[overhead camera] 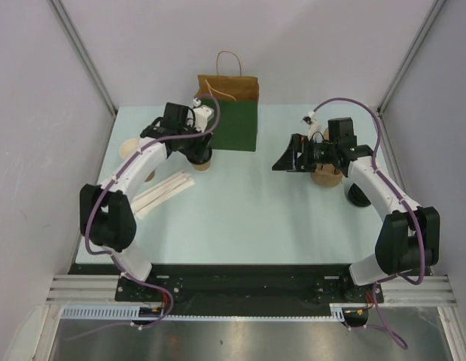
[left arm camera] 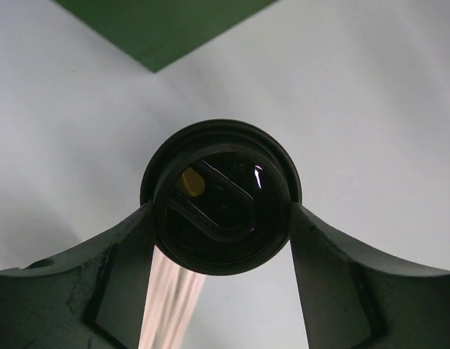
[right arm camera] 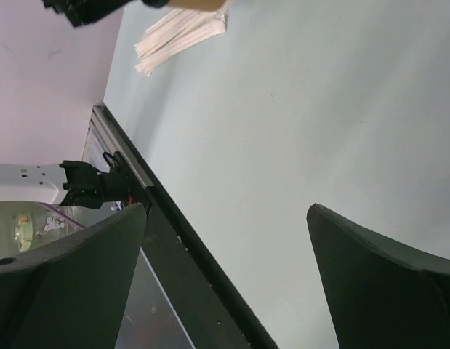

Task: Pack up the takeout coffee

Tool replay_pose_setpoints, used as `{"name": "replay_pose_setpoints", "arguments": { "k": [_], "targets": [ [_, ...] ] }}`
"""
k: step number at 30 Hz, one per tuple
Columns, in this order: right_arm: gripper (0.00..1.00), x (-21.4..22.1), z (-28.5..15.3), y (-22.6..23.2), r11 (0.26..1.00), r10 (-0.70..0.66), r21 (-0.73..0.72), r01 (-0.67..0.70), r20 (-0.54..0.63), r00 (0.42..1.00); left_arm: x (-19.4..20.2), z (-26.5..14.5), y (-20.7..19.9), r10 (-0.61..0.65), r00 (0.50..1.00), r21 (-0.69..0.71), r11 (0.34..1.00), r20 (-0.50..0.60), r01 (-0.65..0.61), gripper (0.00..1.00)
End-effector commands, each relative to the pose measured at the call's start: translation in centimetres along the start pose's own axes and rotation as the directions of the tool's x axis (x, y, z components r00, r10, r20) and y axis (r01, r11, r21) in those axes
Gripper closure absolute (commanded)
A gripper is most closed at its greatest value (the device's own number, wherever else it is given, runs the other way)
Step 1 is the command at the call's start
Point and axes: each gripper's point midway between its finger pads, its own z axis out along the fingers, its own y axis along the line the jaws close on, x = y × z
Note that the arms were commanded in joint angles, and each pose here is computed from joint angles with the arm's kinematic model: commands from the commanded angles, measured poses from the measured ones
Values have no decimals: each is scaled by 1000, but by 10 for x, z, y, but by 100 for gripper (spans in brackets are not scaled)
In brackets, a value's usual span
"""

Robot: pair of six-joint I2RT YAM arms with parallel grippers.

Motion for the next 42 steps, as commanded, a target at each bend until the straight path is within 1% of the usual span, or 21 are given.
{"name": "replay_pose_setpoints", "arguments": {
  "k": [1,2,5,12,15,16,18,19,24,25,28,32,33,34,35,36,37,38,40,41,42],
  "targets": [
    [0,-15,-3,9,999,-35,-27,35,32,999,-7,13,36,-37,999,-18,999,10,37,49],
    [0,-15,-3,9,999,-37,-27,38,34,999,-2,21,42,-54,999,-18,998,-8,54,50],
    [0,-15,-4,9,999,-40,-25,41,34,999,-1,30,50,-74,997,-25,997,-10,74,50],
    [0,-15,-8,10,998,-52,-21,53,40,998,11,48,57,-95,995,-44,995,-32,94,48],
    [0,-17,-10,11,998,-58,-21,59,48,997,14,47,57,-101,994,-48,994,-37,99,40],
    [0,-18,-11,12,998,-58,-22,59,50,997,15,47,56,-102,994,-48,994,-37,100,35],
    [0,-19,-12,11,998,-57,-23,58,54,997,17,46,56,-106,994,-49,993,-40,104,31],
    [0,-20,-13,12,998,-60,-21,62,60,996,16,44,56,-107,994,-53,993,-36,105,26],
    [0,-22,-16,14,998,-62,-26,64,63,996,13,38,57,-111,993,-60,992,-30,109,12],
    [0,-23,-16,14,997,-65,-24,67,63,996,12,36,57,-112,993,-61,992,-27,110,6],
    [0,-27,-20,16,997,-79,-20,81,69,994,4,29,57,-115,993,-62,992,-7,114,1],
    [0,-37,-30,19,993,-114,-6,115,88,990,-14,11,52,-121,992,-44,991,41,123,1],
    [0,-44,-35,23,991,-136,3,136,104,985,-25,0,53,-121,990,-48,991,72,124,0],
    [0,-44,-39,23,991,-132,11,132,96,987,-30,-6,52,-120,989,-48,991,87,124,0],
    [0,-47,-44,22,984,-177,29,175,99,979,-34,-14,51,-121,988,-44,991,94,126,1],
    [0,-60,-54,23,975,-219,68,212,120,968,-45,-23,52,-117,986,-49,991,122,124,0],
    [0,-56,-60,19,972,-221,98,212,92,971,-54,-38,52,-106,982,-58,992,153,116,1],
    [1,-60,-67,9,950,-280,170,264,80,957,-57,-46,50,-108,981,-56,991,160,118,0],
    [5,-65,-83,3,912,-337,263,315,43,941,-71,-72,46,-90,972,-56,993,216,104,1],
    [9,-68,-89,-1,889,-364,306,339,26,931,-71,-81,42,-88,972,-50,994,220,101,0],
    [14,-72,-99,-17,835,-406,401,377,-13,914,-73,-88,35,-84,969,-23,996,232,91,1]
  ]
}}
